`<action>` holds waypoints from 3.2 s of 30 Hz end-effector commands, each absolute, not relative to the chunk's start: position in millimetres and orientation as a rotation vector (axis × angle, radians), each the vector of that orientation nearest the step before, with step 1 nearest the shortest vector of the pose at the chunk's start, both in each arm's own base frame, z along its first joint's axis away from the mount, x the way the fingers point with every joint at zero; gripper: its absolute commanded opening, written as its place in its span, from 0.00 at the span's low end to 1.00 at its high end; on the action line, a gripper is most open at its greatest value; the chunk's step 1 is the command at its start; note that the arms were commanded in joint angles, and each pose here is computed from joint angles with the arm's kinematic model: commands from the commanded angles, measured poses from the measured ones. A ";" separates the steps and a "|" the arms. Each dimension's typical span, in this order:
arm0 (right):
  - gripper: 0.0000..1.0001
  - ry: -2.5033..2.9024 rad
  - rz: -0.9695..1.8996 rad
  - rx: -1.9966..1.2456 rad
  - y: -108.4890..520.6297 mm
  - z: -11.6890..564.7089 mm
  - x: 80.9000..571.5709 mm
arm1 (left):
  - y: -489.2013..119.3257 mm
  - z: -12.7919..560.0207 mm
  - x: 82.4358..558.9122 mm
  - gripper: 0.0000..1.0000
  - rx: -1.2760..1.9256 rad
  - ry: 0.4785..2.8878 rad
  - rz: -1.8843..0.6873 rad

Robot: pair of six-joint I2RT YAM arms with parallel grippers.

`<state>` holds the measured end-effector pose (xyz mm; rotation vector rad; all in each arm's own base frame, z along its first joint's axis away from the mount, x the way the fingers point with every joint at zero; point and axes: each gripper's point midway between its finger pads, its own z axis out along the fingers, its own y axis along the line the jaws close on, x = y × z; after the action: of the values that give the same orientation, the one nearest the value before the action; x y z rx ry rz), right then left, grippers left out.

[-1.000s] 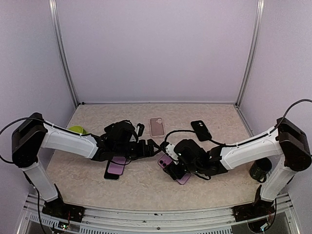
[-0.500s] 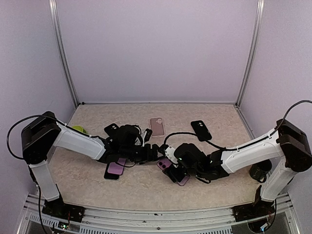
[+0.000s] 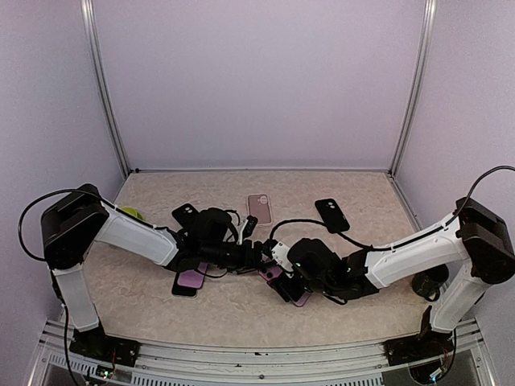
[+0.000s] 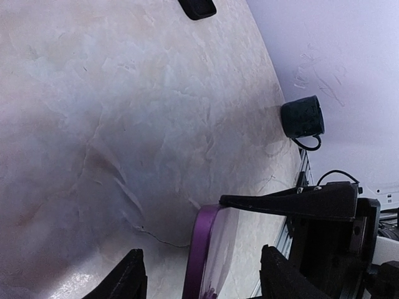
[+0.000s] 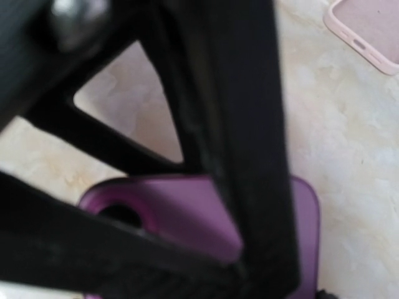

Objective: Put the phone into the phone case
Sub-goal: Pass from the right arm to the left, then pass from the left arm to the right

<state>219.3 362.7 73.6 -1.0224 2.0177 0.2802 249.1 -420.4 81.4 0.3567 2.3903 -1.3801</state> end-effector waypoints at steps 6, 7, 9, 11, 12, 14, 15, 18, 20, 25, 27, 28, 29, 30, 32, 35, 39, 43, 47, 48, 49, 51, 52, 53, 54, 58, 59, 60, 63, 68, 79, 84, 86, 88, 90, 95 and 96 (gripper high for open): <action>0.64 1.940 0.318 -0.980 372.2 97.2 220.5 | -434.7 91.1 246.9 0.50 0.401 2.343 -1.458; 0.64 1.941 0.313 -0.979 371.5 96.5 220.7 | -434.8 90.0 246.4 0.48 0.401 2.346 -1.460; 0.64 1.941 0.309 -0.978 371.2 96.4 221.1 | -435.5 89.6 245.9 0.44 0.404 2.346 -1.463; 0.64 1.942 0.304 -0.979 370.5 95.2 221.3 | -435.5 88.5 245.7 0.40 0.399 2.349 -1.463; 0.64 1.942 0.303 -0.979 370.4 95.1 221.2 | -435.9 88.5 245.4 0.37 0.401 2.348 -1.463; 0.64 1.941 0.299 -0.978 369.5 94.8 221.2 | -435.9 88.5 245.5 0.34 0.397 2.349 -1.463; 0.64 1.940 0.299 -0.978 369.1 94.9 221.1 | -436.0 88.6 245.6 0.32 0.394 2.350 -1.464; 0.64 1.937 0.298 -0.974 367.9 96.0 221.3 | -436.1 87.3 245.2 0.23 0.383 2.358 -1.466; 0.64 1.938 0.293 -0.975 367.0 95.1 221.2 | -436.4 87.5 245.4 0.19 0.380 2.359 -1.467; 0.65 1.942 0.271 -0.970 364.4 93.2 222.9 | -437.2 88.7 245.5 0.11 0.368 2.358 -1.474; 0.66 1.945 0.262 -0.969 363.6 92.2 223.6 | -437.6 90.0 245.8 0.09 0.359 2.357 -1.481; 0.67 1.944 0.256 -0.967 363.0 92.3 223.4 | -438.1 90.8 245.6 0.08 0.355 2.356 -1.485; 0.69 1.942 0.250 -0.964 362.1 92.8 223.9 | -438.2 91.3 246.3 0.07 0.349 2.356 -1.486; 0.72 1.937 0.242 -0.961 361.4 93.5 224.1 | -438.6 92.2 246.1 0.06 0.346 2.357 -1.490; 0.78 1.929 0.218 -0.951 358.7 95.1 225.4 | -438.3 94.0 247.5 0.04 0.327 2.357 -1.489; 0.85 1.925 0.184 -0.943 355.0 95.9 227.0 | -437.1 98.2 250.6 0.05 0.294 2.354 -1.481; 0.88 1.925 0.134 -0.937 352.4 95.0 228.6 | -436.1 105.4 256.7 0.06 0.243 2.351 -1.458; 0.89 1.921 0.057 -0.936 350.8 90.7 228.6 | -436.5 114.1 262.0 0.06 0.188 2.345 -1.464; 0.90 1.898 -0.036 -0.945 349.9 89.6 225.2 | -436.6 126.4 267.3 0.06 0.134 2.333 -1.468; 0.90 1.893 -0.058 -0.941 349.1 90.3 225.4 | -436.5 129.0 267.9 0.06 0.123 2.331 -1.468; 0.89 1.891 -0.082 -0.940 348.1 89.5 225.4 | -435.8 133.7 269.7 0.06 0.110 2.323 -1.466; 0.89 1.893 -0.134 -0.930 344.1 87.6 226.8 | -433.5 138.3 272.4 0.06 0.077 2.321 -1.459; 0.89 1.894 -0.154 -0.926 343.3 86.1 227.5 | -432.6 141.0 273.7 0.06 0.061 2.317 -1.457; 0.89 1.895 -0.171 -0.926 342.2 84.0 227.7 | -431.3 145.0 274.5 0.06 0.045 2.313 -1.458; 0.88 1.897 -0.189 -0.927 340.8 81.5 228.2 | -430.1 148.1 275.5 0.06 0.027 2.309 -1.459; 0.84 1.902 -0.276 -0.908 333.8 73.3 232.5 | -427.0 156.9 276.5 0.06 -0.025 2.303 -1.474; 0.83 1.903 -0.298 -0.897 331.7 72.1 233.6 | -425.7 159.0 277.1 0.06 -0.039 2.302 -1.478; 0.82 1.903 -0.321 -0.889 330.0 70.5 235.1 | -424.2 159.1 277.4 0.06 -0.060 2.305 -1.481; 0.77 1.899 -0.385 -0.887 324.8 66.8 236.5 | -418.3 162.4 280.1 0.06 -0.105 2.301 -1.487; 0.69 1.880 -0.396 -0.867 321.3 71.2 236.0 | -409.1 165.1 285.3 0.06 -0.152 2.304 -1.471; 0.50 1.810 -0.308 -0.896 325.0 83.6 227.3 | -406.1 153.5 287.8 0.06 -0.189 2.344 -1.470; 0.52 1.771 -0.271 -0.931 334.8 86.6 220.4 | -406.5 149.4 288.2 0.06 -0.201 2.353 -1.472; 0.55 1.768 -0.255 -0.936 338.2 85.9 219.2 | -405.7 150.0 288.6 0.06 -0.205 2.351 -1.475; 0.56 1.753 -0.269 -0.946 340.2 87.1 220.3 | -406.1 151.3 288.5 0.06 -0.204 2.347 -1.481; 0.56 1.734 -0.275 -0.948 343.6 90.2 221.9 | -406.8 150.7 288.0 0.06 -0.204 2.349 -1.486; 0.56 1.689 -0.308 -0.938 348.4 97.0 226.4 | -408.6 151.4 285.6 0.06 -0.195 2.348 -1.508; 0.56 1.685 -0.316 -0.940 349.4 96.3 227.2 | -408.6 151.4 285.2 0.06 -0.194 2.349 -1.509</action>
<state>225.1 340.2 87.5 -0.9607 1.7358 -0.2994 283.2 -401.4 133.5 -0.2207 2.4115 -1.4234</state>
